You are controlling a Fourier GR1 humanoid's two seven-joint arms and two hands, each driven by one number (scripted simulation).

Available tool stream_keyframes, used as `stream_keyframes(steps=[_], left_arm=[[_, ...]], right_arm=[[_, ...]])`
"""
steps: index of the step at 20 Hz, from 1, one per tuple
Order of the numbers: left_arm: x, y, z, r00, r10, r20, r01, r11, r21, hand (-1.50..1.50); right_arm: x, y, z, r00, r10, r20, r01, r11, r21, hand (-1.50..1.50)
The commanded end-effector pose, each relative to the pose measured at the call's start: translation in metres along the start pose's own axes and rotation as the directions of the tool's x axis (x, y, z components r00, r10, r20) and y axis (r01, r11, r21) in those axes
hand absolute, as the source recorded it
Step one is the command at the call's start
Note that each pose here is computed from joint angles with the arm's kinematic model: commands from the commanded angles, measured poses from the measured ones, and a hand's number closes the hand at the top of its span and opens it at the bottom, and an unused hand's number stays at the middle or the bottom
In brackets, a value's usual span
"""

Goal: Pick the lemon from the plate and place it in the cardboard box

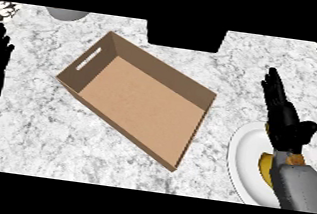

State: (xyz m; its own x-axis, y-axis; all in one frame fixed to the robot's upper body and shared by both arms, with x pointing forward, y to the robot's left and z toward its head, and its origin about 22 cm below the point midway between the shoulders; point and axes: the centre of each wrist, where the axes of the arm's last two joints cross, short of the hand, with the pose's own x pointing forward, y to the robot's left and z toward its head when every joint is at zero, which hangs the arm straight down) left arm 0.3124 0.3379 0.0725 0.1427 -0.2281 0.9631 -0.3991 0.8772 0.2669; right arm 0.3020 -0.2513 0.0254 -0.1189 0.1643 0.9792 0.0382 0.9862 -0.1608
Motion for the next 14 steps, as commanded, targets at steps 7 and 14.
stream_keyframes(steps=[7, 14], left_arm=[[0.017, -0.044, 0.036, 0.951, -0.02, 0.307, 0.158, 0.889, -0.43, 0.0], [0.01, -0.046, 0.05, 0.92, 0.028, 0.392, 0.203, 0.82, -0.535, 0.0]], right_arm=[[0.103, -0.143, 0.003, 0.862, 0.421, 0.283, -0.461, 0.883, 0.09, -1.5], [0.081, -0.232, 0.058, 0.8, 0.397, 0.449, -0.508, 0.847, 0.155, -1.5]])
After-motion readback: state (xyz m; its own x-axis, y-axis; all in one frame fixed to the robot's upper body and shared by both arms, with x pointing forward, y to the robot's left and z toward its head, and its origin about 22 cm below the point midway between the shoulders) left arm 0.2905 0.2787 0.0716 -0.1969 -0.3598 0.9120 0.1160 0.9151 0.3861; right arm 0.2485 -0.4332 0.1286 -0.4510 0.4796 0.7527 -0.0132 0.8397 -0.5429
